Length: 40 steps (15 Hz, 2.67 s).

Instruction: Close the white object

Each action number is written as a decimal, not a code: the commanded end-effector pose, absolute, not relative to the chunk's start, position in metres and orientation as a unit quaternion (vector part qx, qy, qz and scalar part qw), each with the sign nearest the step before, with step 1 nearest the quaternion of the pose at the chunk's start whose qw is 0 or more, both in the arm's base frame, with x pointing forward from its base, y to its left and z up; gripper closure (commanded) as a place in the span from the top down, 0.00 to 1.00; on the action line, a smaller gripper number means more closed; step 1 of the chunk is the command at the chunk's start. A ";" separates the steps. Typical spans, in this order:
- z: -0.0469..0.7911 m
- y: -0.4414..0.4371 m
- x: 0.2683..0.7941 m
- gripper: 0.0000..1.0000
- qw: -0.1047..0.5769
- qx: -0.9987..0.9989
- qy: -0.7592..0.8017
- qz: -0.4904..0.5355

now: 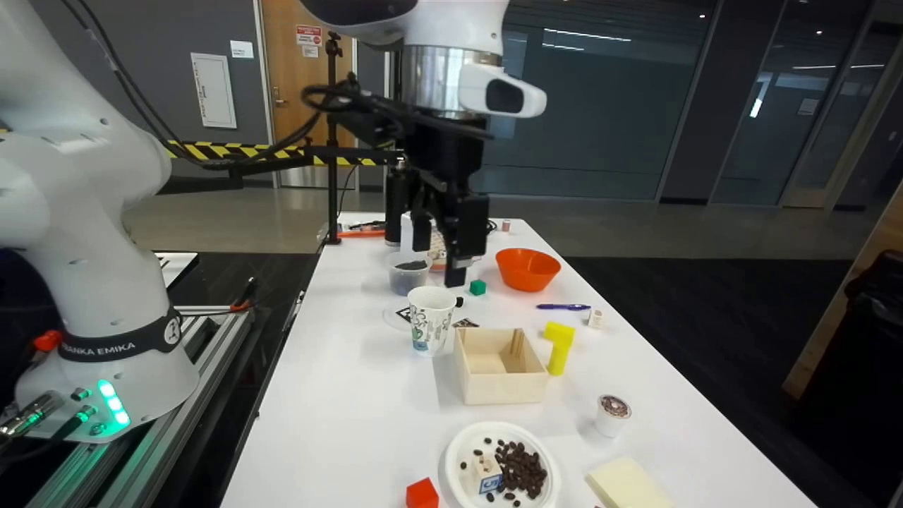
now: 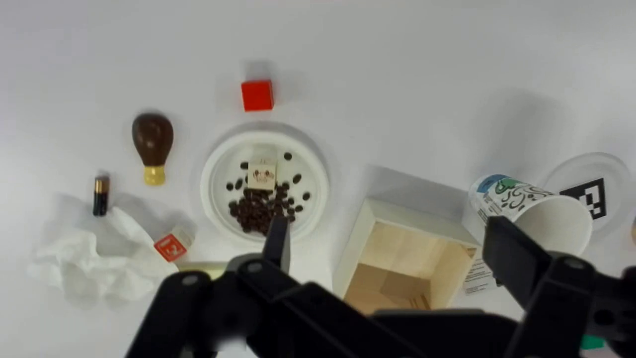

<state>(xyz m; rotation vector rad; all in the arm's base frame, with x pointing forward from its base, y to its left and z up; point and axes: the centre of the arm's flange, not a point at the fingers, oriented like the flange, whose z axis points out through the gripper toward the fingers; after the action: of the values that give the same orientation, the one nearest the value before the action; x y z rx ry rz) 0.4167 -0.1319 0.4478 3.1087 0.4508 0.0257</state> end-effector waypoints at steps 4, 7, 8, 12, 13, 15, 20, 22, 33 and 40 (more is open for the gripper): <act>0.468 -0.082 0.521 1.00 -0.046 0.947 0.316 0.029; 0.476 -0.056 0.539 1.00 -0.084 0.920 0.380 0.050; 0.463 -0.055 0.517 1.00 -0.056 0.936 0.345 0.048; 0.460 -0.040 0.529 1.00 -0.122 0.901 0.408 0.076; 0.454 -0.034 0.532 1.00 -0.134 0.895 0.417 0.081; 0.437 -0.019 0.545 1.00 -0.173 0.874 0.441 0.105; 0.392 0.020 0.568 1.00 -0.276 0.815 0.487 0.147; 0.375 0.036 0.573 1.00 -0.316 0.791 0.498 0.162; 0.326 0.122 0.593 1.00 -0.477 0.734 0.438 0.206; 0.310 0.121 0.615 1.00 -0.414 0.823 0.338 0.192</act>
<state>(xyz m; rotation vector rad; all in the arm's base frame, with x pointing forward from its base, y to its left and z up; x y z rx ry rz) 0.6092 0.1167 0.3143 3.5529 1.7231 0.9389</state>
